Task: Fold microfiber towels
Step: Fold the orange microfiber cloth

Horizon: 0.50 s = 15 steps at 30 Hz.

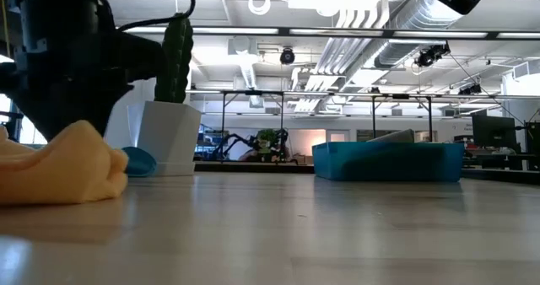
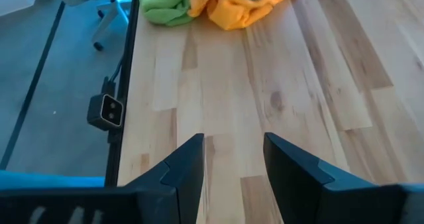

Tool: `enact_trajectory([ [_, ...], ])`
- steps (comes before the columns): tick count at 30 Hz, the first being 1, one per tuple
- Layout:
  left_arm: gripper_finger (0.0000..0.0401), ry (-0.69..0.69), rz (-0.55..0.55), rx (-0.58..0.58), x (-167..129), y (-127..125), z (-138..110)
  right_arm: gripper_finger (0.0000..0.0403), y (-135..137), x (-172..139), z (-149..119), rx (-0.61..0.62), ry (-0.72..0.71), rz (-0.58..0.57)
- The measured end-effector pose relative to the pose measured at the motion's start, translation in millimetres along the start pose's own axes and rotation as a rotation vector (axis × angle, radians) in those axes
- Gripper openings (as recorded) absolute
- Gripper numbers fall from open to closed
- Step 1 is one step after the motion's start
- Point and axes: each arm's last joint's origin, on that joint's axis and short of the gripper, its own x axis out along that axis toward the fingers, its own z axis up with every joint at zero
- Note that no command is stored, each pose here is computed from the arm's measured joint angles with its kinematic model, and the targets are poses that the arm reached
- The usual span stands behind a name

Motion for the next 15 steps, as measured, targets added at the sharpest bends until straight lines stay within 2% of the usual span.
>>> enact_trajectory([
  [6,0.0131,-0.060,-0.180,-0.064,8,-13,5,0.0149,2,-1,-2,-0.010,-0.007,-0.007],
  [9,0.0131,-0.140,-0.286,-0.103,7,-23,14,0.0149,2,-1,-1,-0.028,-0.007,-0.007],
  [12,0.0131,-0.236,-0.443,-0.087,2,-39,25,0.0149,2,-1,-1,-0.048,-0.007,-0.007],
  [15,0.0131,-0.316,-0.632,-0.002,-9,-57,36,0.0149,2,-1,-1,-0.061,-0.008,-0.007],
])
